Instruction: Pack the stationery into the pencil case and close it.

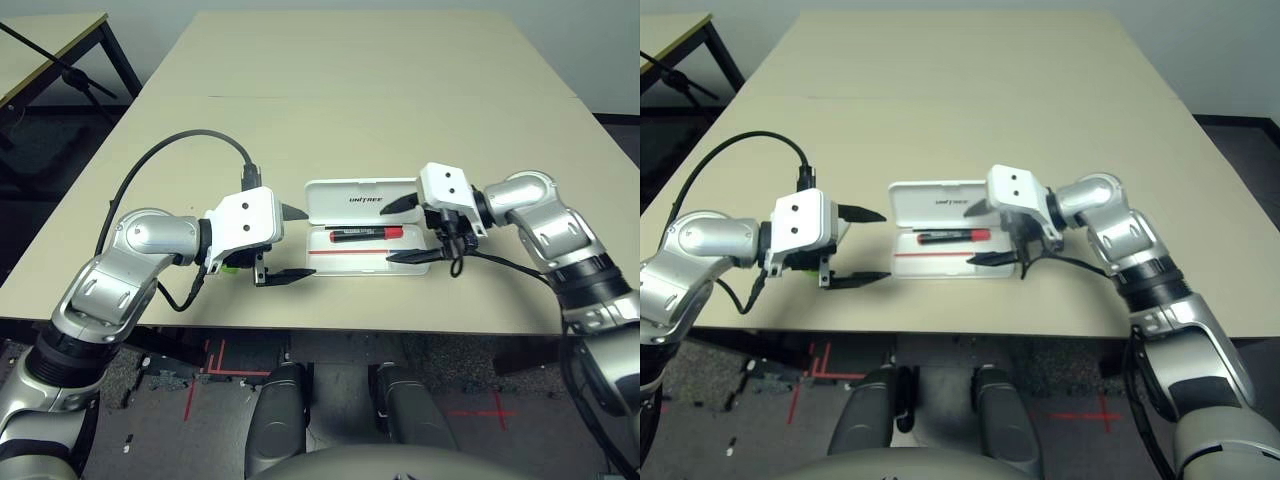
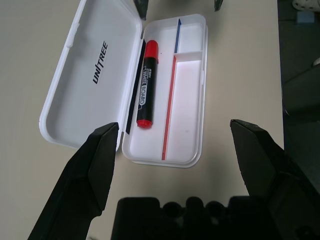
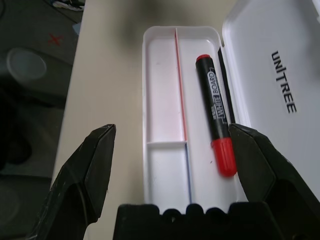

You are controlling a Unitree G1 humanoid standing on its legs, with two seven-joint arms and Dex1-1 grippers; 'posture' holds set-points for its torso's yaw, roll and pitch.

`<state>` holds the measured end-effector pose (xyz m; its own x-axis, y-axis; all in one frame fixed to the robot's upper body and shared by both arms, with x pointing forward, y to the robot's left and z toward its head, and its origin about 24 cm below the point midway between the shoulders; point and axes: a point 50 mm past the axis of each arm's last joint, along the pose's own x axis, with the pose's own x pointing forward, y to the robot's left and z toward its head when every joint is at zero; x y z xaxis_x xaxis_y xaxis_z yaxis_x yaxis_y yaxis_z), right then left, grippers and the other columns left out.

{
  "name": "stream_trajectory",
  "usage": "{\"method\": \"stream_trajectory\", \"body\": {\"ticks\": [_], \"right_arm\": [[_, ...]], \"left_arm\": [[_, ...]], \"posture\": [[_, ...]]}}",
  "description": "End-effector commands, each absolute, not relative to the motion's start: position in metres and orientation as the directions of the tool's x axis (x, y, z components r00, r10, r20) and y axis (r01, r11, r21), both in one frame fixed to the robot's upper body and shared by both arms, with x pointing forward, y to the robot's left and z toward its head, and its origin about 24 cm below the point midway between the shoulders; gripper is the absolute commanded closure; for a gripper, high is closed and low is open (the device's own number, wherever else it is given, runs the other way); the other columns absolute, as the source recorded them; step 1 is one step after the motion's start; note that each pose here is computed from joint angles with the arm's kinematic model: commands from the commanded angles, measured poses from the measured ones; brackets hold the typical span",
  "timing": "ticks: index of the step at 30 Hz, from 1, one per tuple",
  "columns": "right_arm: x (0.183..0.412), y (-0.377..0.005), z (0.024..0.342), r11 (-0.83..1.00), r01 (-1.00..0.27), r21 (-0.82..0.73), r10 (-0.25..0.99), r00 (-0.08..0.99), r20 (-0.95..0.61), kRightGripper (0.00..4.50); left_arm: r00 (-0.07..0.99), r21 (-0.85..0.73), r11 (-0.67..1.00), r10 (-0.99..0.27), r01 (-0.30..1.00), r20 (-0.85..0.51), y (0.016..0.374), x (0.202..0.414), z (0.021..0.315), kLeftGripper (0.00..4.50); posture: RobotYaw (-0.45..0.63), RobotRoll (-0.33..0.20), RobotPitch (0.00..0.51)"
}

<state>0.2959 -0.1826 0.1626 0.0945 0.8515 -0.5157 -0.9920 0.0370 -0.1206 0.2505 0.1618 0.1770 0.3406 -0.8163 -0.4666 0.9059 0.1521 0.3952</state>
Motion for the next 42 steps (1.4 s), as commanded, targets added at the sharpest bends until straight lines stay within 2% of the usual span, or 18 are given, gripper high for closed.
{"method": "stream_trajectory", "body": {"ticks": [1, 4, 7, 14, 16, 18, 22, 24, 26, 30, 36, 42], "right_arm": [[0.282, -0.198, 0.176, 0.085, -0.996, 0.002, 0.886, 0.074, -0.457, 0.02], [0.270, -0.211, 0.181, 0.100, -0.992, 0.080, 0.902, 0.057, -0.428, 0.02], [0.263, -0.221, 0.189, 0.141, -0.984, 0.112, 0.911, 0.085, -0.404, 0.02], [0.259, -0.230, 0.194, 0.190, -0.977, 0.101, 0.901, 0.133, -0.413, 0.02], [0.259, -0.227, 0.191, 0.191, -0.977, 0.098, 0.901, 0.134, -0.412, 0.02], [0.259, -0.225, 0.189, 0.190, -0.977, 0.098, 0.901, 0.134, -0.413, 0.02], [0.260, -0.223, 0.185, 0.195, -0.977, 0.090, 0.893, 0.139, -0.428, 0.02], [0.261, -0.223, 0.184, 0.198, -0.977, 0.084, 0.887, 0.142, -0.439, 0.02], [0.263, -0.223, 0.182, 0.199, -0.977, 0.079, 0.884, 0.143, -0.446, 0.02], [0.264, -0.222, 0.177, 0.197, -0.978, 0.075, 0.875, 0.140, -0.464, 0.02], [0.264, -0.222, 0.175, 0.195, -0.978, 0.075, 0.869, 0.137, -0.475, 0.02], [0.263, -0.222, 0.172, 0.191, -0.979, 0.071, 0.863, 0.133, -0.487, 0.02]], "left_arm": [[0.354, 0.405, 0.159, -0.810, 0.900, -0.468, 0.164, 0.251, 0.178, 0.00], [0.376, 0.465, 0.151, -0.816, 0.872, -0.439, 0.161, 0.255, 0.188, 0.00], [0.369, 0.446, 0.159, -0.820, 0.881, -0.437, 0.161, 0.256, 0.189, 0.00], [0.366, 0.411, 0.168, -0.803, 0.896, -0.471, 0.167, 0.256, 0.185, 0.00], [0.387, 0.403, 0.181, -0.762, 0.897, -0.519, 0.172, 0.257, 0.182, 0.00], [0.451, 0.400, 0.247, -0.685, 0.883, -0.572, 0.180, 0.262, 0.178, 0.00], [0.607, 0.424, 0.438, -0.498, 0.793, -0.620, 0.201, 0.276, 0.173, 0.00], [0.648, 0.390, 0.543, -0.439, 0.743, -0.623, 0.208, 0.280, 0.171, 0.00], [0.659, 0.349, 0.607, -0.414, 0.714, -0.627, 0.210, 0.282, 0.171, 0.00], [0.679, 0.273, 0.763, -0.277, 0.585, -0.680, 0.218, 0.287, 0.164, 0.00], [0.659, 0.236, 0.849, -0.163, 0.473, -0.734, 0.223, 0.286, 0.152, 0.00], [0.626, 0.167, 0.885, -0.163, 0.434, -0.763, 0.220, 0.287, 0.135, 0.00]], "posture": [[0.06, 0.000, 0.116], [0.06, 0.000, 0.116], [0.05, 0.000, 0.115], [0.03, 0.000, 0.112], [0.03, 0.000, 0.111], [0.03, 0.000, 0.110], [0.03, 0.000, 0.111], [0.03, 0.000, 0.112], [0.04, 0.000, 0.113], [0.04, 0.000, 0.115], [0.03, 0.000, 0.122], [0.03, 0.000, 0.124]]}}
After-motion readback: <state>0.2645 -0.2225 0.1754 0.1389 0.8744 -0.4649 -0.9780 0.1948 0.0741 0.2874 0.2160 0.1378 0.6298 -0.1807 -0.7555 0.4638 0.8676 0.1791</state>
